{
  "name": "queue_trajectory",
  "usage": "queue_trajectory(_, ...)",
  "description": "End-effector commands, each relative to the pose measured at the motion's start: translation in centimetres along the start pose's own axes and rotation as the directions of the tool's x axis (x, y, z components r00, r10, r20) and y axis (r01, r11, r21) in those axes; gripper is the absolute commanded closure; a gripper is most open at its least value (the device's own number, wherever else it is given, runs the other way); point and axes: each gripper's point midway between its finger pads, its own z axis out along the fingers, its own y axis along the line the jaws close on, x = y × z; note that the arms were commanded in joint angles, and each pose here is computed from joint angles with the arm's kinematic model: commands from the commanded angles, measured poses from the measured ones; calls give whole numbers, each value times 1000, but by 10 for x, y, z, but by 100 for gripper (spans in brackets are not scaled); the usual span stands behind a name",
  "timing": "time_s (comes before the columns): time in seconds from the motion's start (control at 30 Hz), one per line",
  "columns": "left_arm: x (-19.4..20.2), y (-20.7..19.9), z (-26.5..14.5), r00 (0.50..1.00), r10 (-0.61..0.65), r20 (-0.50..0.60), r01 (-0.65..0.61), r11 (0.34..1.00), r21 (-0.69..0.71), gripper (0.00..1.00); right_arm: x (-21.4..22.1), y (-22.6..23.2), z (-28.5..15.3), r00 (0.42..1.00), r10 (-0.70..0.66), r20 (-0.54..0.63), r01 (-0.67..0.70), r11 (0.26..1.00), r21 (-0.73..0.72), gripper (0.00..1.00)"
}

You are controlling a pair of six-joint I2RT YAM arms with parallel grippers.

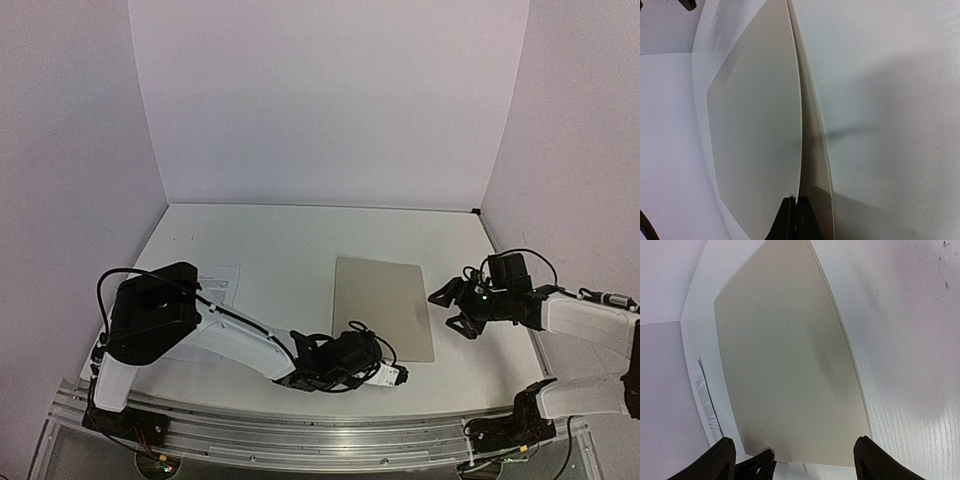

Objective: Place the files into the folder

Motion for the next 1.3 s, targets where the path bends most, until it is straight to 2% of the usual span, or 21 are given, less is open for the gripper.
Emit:
queue_trajectory(0.0, -20, 68, -29, 979, -162, 123, 177, 976, -123, 100, 0, 20, -5, 997, -67, -34, 66, 997, -34, 11)
queue_trajectory(0.17, -18, 98, -45, 940, -284, 190, 312, 941, -134, 100, 6, 25, -7, 994, -72, -86, 69, 997, -37, 7)
queue_trajectory(0.37, -23, 103, -57, 924, -285, 257, 324, 938, -126, 100, 9, 27, -8, 992, -62, -107, 58, 997, -44, 6)
queue_trajectory(0.5, -25, 101, -56, 921, -282, 267, 323, 938, -123, 100, 17, 34, -2, 982, -60, -180, 48, 996, -72, 11)
queue_trajectory(0.6, -27, 100, -56, 921, -275, 276, 317, 941, -121, 100, 19, 47, -3, 978, -58, -198, 31, 990, -137, 28)
queue_trajectory(0.7, -28, 102, -57, 919, -268, 288, 314, 941, -127, 100, 20, 53, -4, 977, -49, -209, 14, 986, -168, 51)
queue_trajectory(0.77, -30, 102, -57, 918, -267, 294, 315, 941, -127, 100, 23, 54, -4, 974, -44, -224, 2, 983, -182, 63)
queue_trajectory(0.87, -31, 98, -58, 914, -266, 305, 311, 944, -108, 100, 24, 61, -7, 972, -39, -231, -12, 976, -216, 93)
queue_trajectory(0.9, -32, 95, -58, 913, -265, 309, 307, 947, -95, 100, 22, 63, -9, 975, -38, -217, -10, 976, -217, 98)
queue_trajectory(0.93, -32, 91, -59, 913, -263, 313, 301, 950, -79, 97, 18, 65, -12, 980, -36, -195, -8, 976, -218, 100)
queue_trajectory(0.97, -33, 89, -61, 909, -266, 320, 299, 952, -59, 86, 14, 68, -15, 984, -32, -173, -6, 976, -216, 100)
queue_trajectory(1.0, -34, 87, -63, 906, -271, 325, 300, 953, -41, 67, 11, 68, -19, 988, -27, -153, -5, 979, -203, 100)
queue_trajectory(1.07, -36, 86, -71, 900, -283, 332, 302, 953, -6, 50, 1, 71, -26, 995, -41, -96, 26, 988, -151, 100)
queue_trajectory(1.17, -38, 92, -92, 875, -333, 352, 326, 942, 81, 31, -12, 75, -40, 991, -130, -33, 130, 991, -8, 100)
queue_trajectory(1.27, -38, 101, -119, 822, -421, 382, 362, 906, 220, 19, -24, 79, -57, 978, -209, 12, 205, 969, 136, 100)
